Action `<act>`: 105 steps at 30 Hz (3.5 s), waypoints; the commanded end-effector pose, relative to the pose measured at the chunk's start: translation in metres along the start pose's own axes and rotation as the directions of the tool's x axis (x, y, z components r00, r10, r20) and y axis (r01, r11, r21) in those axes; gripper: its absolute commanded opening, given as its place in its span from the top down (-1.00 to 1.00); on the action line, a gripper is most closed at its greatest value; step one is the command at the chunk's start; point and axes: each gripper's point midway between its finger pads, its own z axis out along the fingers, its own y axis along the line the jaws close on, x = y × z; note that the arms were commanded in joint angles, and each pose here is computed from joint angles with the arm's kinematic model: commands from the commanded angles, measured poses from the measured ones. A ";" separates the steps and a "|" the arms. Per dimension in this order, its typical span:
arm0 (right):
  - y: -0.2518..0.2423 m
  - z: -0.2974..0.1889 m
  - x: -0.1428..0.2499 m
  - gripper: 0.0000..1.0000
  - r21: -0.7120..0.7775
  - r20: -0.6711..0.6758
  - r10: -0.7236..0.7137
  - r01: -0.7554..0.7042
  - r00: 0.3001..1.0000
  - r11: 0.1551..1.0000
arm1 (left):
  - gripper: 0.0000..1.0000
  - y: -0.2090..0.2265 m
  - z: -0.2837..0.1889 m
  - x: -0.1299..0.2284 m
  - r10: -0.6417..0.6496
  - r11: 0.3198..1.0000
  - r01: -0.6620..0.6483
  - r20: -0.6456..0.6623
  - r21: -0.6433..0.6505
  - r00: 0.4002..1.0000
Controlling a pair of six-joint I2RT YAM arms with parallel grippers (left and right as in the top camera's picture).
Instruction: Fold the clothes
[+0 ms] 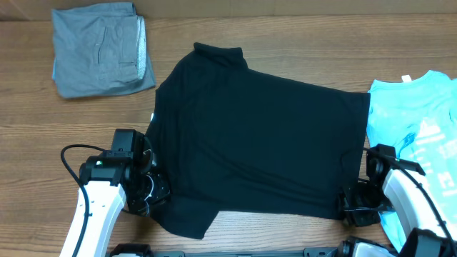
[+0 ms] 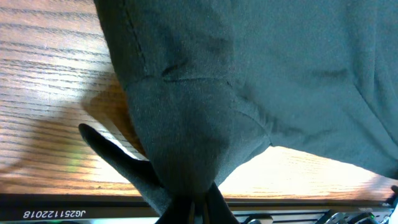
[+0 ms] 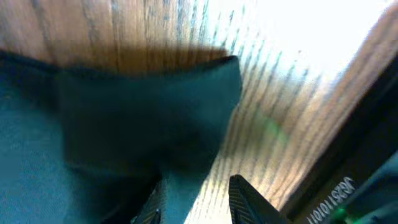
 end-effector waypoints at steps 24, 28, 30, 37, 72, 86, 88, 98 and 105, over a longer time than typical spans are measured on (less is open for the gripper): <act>-0.002 0.013 0.006 0.13 -0.058 -0.013 0.053 -0.054 0.998 0.997 | 0.92 -0.008 -0.008 -0.007 0.041 0.999 -0.042 0.041 0.021 0.998; -0.004 0.014 0.007 0.26 -0.054 -0.017 0.045 -0.046 0.999 0.997 | 0.92 -0.008 -0.008 -0.007 0.041 0.999 -0.042 0.041 0.021 0.998; -0.006 0.014 0.007 0.29 -0.045 -0.013 0.046 -0.047 0.999 0.998 | 0.92 -0.008 -0.008 -0.007 0.041 0.999 -0.042 0.041 0.021 0.998; -0.008 0.012 0.007 0.20 -0.047 -0.007 0.046 -0.046 0.999 0.998 | 0.91 -0.008 -0.008 -0.007 0.041 0.999 -0.042 0.043 0.022 0.998; -0.002 0.024 0.011 0.92 -0.083 -0.041 0.067 -0.071 0.997 0.994 | 0.92 -0.010 -0.009 -0.008 0.052 0.998 -0.053 0.045 0.030 0.998; -0.005 -0.041 0.008 0.92 -0.070 0.021 0.071 -0.070 0.997 0.995 | 0.92 -0.052 -0.088 -0.036 0.115 0.981 -0.152 0.271 0.118 0.956; -0.003 -0.045 0.007 0.93 -0.086 0.027 0.066 -0.064 0.997 0.994 | 0.92 -0.055 -0.090 -0.039 0.110 0.980 -0.151 0.285 0.129 0.952; 0.017 -0.048 -0.002 0.90 -0.166 0.066 0.032 -0.021 0.997 0.986 | 0.92 -0.073 -0.087 -0.077 0.089 0.974 -0.156 0.358 0.162 0.930; 0.038 -0.054 -0.011 0.84 -0.255 0.101 0.029 -0.003 0.994 0.967 | 0.92 -0.084 -0.057 -0.116 0.085 0.976 -0.147 0.338 0.162 0.937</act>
